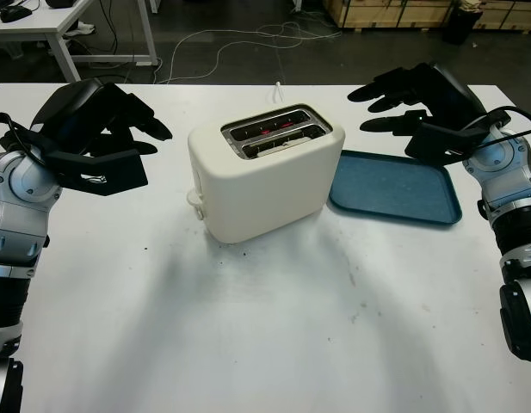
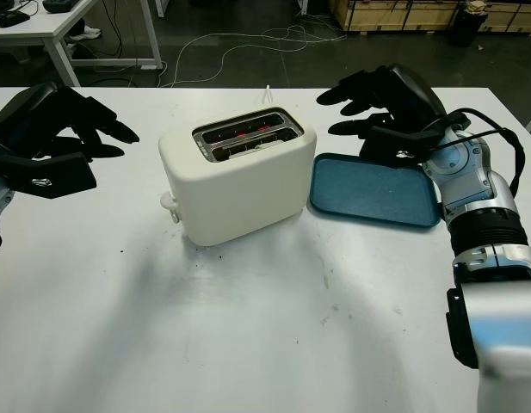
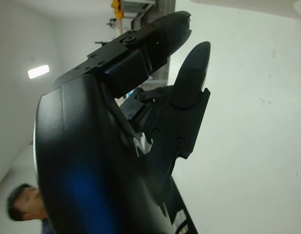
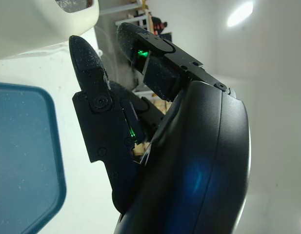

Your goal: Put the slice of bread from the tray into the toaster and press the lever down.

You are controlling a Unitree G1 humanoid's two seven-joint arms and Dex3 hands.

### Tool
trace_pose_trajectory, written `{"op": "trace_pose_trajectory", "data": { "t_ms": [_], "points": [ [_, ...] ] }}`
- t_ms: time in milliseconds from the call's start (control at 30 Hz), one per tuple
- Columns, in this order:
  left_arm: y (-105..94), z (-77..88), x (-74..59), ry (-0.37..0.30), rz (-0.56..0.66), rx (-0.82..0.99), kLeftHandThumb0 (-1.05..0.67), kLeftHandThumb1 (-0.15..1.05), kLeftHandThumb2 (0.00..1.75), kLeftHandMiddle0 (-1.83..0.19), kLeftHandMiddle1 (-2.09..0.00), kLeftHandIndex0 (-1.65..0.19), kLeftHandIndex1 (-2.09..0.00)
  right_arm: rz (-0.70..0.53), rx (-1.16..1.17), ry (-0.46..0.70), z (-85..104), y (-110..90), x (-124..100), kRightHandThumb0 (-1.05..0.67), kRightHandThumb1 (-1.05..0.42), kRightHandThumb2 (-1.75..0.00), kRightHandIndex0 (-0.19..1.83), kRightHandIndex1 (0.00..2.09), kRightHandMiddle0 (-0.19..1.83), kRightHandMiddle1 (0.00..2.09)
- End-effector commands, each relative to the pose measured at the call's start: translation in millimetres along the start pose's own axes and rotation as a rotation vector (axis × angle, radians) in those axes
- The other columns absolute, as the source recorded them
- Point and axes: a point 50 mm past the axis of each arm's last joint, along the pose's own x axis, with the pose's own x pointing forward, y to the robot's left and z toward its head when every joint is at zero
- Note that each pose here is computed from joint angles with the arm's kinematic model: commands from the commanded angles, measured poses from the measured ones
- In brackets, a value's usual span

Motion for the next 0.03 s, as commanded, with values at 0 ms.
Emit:
{"op": "trace_pose_trajectory", "data": {
  "t_ms": [0],
  "points": [
    [0.7, 1.0, 0.6, -0.008, 0.008, -0.006, -0.21, 0.78, 0.0, -0.93, -1.0, -1.25, -0.04, -0.014, 0.003, -0.007, 2.8, -7.8, 2.5, -0.46, -0.79, 0.0, 1.0, 0.21, 1.0, 0.0]
  ]
}}
